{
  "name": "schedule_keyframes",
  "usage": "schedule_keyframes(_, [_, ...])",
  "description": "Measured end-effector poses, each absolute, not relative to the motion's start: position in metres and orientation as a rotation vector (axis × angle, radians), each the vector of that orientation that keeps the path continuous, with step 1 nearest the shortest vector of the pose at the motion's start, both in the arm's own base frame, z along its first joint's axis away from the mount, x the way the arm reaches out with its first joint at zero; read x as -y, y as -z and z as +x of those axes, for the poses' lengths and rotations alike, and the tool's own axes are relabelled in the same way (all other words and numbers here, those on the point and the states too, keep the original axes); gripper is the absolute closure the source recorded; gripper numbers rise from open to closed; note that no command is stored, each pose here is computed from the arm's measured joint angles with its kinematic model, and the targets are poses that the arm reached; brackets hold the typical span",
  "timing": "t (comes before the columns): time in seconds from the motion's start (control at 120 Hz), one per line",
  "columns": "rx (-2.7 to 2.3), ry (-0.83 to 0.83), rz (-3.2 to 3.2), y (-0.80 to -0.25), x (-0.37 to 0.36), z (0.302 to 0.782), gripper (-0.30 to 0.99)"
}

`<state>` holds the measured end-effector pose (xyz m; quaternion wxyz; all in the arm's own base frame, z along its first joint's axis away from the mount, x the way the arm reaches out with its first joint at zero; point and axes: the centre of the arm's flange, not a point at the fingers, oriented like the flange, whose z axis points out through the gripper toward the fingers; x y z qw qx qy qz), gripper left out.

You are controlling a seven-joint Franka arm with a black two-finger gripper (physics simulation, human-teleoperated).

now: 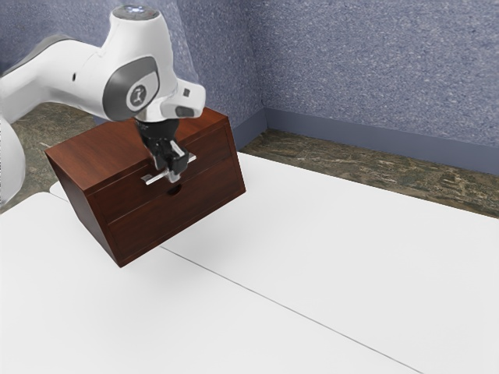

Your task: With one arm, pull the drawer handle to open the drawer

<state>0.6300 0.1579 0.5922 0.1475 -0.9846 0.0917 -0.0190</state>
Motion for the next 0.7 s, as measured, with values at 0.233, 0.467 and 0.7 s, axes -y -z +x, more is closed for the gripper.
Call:
schedule_keyframes(0.233, [-0.240,0.093,-2.892,-0.580,-0.154,0.639,0.44])
schedule_keyframes(0.467, [-0.209,0.162,-2.876,-0.586,-0.162,0.643,0.44])
schedule_keyframes(0.7, [-0.194,0.209,-2.863,-0.579,-0.170,0.651,0.43])
